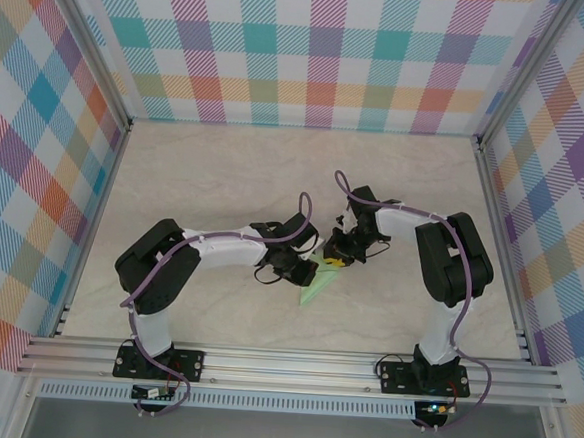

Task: Fold a paper plane with a square sheet of paper (pick it up from the middle)
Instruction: Third fold the triangle at the center of the table.

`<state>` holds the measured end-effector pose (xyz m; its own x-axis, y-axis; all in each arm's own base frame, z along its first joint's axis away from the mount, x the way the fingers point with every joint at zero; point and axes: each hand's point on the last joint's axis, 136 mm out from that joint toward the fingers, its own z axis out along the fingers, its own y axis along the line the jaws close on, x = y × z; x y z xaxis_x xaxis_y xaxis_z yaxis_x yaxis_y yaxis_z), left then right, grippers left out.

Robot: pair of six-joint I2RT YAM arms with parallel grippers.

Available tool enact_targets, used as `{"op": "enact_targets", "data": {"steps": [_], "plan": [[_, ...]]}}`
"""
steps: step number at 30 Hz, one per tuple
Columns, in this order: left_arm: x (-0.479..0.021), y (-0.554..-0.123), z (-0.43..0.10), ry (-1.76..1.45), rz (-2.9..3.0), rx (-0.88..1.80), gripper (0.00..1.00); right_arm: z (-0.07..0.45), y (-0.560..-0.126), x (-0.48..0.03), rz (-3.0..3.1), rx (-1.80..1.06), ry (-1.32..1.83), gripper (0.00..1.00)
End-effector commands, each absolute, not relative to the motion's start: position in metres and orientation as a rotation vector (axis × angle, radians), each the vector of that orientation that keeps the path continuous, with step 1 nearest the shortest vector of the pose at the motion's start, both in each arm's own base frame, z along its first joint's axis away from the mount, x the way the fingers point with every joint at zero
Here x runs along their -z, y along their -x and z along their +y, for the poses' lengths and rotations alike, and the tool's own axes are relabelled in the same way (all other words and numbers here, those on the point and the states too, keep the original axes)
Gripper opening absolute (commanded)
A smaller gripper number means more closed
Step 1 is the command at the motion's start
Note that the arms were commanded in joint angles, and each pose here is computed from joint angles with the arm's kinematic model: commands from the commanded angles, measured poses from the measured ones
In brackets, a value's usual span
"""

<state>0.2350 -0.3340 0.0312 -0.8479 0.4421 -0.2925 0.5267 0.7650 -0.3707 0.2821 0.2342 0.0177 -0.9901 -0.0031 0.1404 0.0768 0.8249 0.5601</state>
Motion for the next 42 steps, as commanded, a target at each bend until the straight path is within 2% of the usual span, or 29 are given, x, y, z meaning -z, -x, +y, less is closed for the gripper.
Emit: {"op": "enact_targets", "data": {"steps": [1,10,15,19,29,34,42], "plan": [[-0.026,-0.237,-0.331,-0.776,2.789,0.652,0.01,0.235,-0.282,-0.02,-2.861,0.887,0.058,0.17],[-0.016,-0.234,-0.325,-0.767,2.817,0.625,0.01,0.238,-0.293,-0.05,-2.919,0.952,0.06,0.19],[-0.014,-0.234,-0.325,-0.766,2.818,0.626,0.01,0.221,-0.301,-0.08,-3.031,0.958,0.141,0.24],[-0.014,-0.233,-0.326,-0.768,2.818,0.633,0.01,0.205,-0.293,-0.088,-3.081,0.929,0.215,0.24],[-0.016,-0.234,-0.33,-0.776,2.807,0.651,0.01,0.212,-0.246,-0.077,-2.944,1.247,0.369,0.07],[-0.019,-0.236,-0.333,-0.781,2.8,0.663,0.01,0.226,-0.231,-0.067,-2.866,1.321,0.362,0.04],[-0.024,-0.237,-0.339,-0.786,2.787,0.699,0.01,0.239,-0.232,-0.059,-2.82,1.353,0.394,0.05]]}}
